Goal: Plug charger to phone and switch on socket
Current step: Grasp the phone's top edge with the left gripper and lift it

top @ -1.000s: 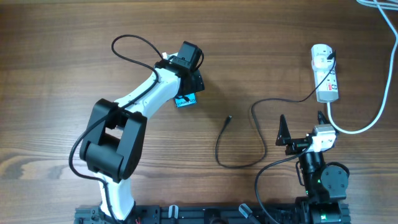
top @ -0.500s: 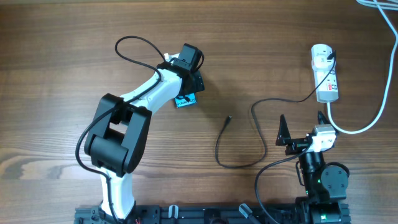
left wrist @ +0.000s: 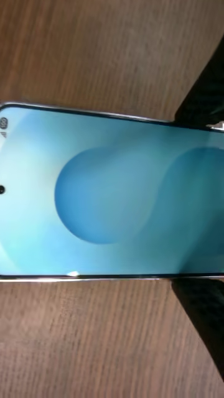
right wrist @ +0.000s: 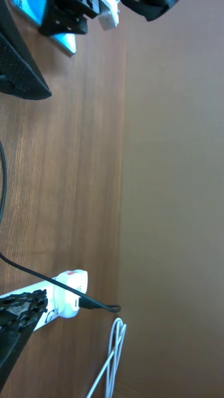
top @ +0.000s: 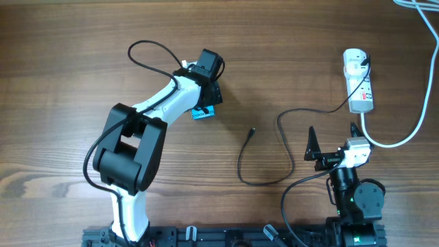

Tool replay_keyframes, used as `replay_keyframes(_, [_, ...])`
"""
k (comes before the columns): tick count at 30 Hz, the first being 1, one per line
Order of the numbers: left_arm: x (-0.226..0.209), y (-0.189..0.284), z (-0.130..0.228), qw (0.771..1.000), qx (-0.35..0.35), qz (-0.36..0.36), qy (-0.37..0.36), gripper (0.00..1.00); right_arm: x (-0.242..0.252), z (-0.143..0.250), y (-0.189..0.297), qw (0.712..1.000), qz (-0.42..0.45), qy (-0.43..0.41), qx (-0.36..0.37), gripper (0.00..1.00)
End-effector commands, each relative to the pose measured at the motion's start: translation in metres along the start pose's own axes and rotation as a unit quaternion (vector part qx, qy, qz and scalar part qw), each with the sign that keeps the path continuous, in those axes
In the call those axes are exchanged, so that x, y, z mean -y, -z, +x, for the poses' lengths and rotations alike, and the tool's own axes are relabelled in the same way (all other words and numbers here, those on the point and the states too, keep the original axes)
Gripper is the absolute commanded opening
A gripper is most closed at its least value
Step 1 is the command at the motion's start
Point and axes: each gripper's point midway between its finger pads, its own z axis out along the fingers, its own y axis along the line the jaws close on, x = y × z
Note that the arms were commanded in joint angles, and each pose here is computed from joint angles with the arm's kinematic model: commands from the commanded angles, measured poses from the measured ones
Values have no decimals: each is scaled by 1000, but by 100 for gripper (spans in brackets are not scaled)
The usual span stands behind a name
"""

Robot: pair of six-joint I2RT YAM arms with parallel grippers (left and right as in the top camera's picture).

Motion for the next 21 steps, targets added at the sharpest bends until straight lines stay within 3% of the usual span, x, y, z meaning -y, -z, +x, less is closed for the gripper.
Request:
replay_keyframes(1, [-11, -8, 25, 999, -43, -25, -10, 76, -2, -1, 0, 1000, -6, 6, 2, 100])
replay_keyframes(3, [-11, -7, 28, 998, -46, -28, -13, 81, -2, -1, 0, 1000, -6, 6, 2, 100])
replay_keyframes(5, [-11, -8, 20, 999, -30, -28, -10, 100, -2, -1, 0, 1000, -6, 6, 2, 100])
replay_keyframes(10, [-13, -10, -10, 999, 22, -22, 11, 100, -2, -1, 0, 1000, -6, 6, 2, 100])
replay_keyframes(14, [-19, -11, 3, 999, -2, -34, 6, 96, -2, -1, 0, 1000, -6, 6, 2, 100])
replay_keyframes(21, [-26, -21, 23, 999, -23, -36, 3, 100, -2, -1, 0, 1000, -6, 6, 2, 100])
